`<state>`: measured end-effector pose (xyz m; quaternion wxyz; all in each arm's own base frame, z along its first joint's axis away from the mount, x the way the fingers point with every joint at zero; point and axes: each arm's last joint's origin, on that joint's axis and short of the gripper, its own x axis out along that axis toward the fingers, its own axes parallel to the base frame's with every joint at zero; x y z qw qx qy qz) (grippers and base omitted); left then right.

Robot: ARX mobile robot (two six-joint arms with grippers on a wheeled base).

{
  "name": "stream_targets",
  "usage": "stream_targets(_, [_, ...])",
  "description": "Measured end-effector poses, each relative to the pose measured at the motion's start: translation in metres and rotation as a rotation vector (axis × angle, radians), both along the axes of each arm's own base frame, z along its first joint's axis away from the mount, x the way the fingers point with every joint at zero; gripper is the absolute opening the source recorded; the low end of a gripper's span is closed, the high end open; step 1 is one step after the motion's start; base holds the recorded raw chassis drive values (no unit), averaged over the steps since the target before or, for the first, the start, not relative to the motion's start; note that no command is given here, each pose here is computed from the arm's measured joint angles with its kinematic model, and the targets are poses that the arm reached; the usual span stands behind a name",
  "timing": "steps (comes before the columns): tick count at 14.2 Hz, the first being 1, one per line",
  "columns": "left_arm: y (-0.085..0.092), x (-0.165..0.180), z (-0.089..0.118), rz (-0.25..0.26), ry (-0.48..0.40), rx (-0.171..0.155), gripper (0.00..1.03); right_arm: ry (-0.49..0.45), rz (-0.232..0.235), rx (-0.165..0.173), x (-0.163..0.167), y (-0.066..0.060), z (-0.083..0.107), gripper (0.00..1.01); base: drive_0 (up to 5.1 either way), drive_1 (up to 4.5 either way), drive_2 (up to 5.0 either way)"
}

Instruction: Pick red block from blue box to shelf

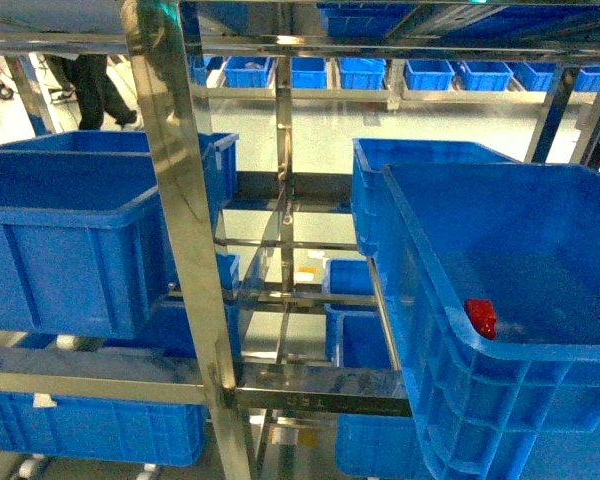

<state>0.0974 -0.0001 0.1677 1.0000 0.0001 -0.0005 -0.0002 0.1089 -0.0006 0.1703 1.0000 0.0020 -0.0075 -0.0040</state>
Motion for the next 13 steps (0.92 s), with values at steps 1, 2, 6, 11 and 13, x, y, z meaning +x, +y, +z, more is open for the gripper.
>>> stream_targets(1, [0.0, 0.0, 0.0, 0.0, 0.0, 0.0, 0.98, 0.003, 0.0, 0.0, -0.001, 0.0, 0.0, 0.02, 0.0, 0.0, 0.0])
stream_targets(2, [0.0, 0.0, 0.0, 0.0, 0.0, 0.0, 0.98, 0.036, 0.0, 0.0, -0.005, 0.0, -0.004, 0.02, 0.0, 0.0, 0.0])
stream_targets(6, [0.0, 0.0, 0.0, 0.001, 0.0, 0.0, 0.98, 0.007, 0.003, 0.0, -0.012, 0.0, -0.003, 0.02, 0.0, 0.0, 0.0])
stream_targets(11, [0.0, 0.0, 0.0, 0.0, 0.0, 0.0, 0.98, 0.012, 0.003, 0.0, -0.012, 0.0, -0.004, 0.12, 0.0, 0.0, 0.0])
stream_targets(13, [0.0, 0.0, 0.0, 0.0, 0.0, 0.0, 0.98, 0.012, 0.003, 0.0, -0.012, 0.0, -0.004, 0.18, 0.0, 0.0, 0.0])
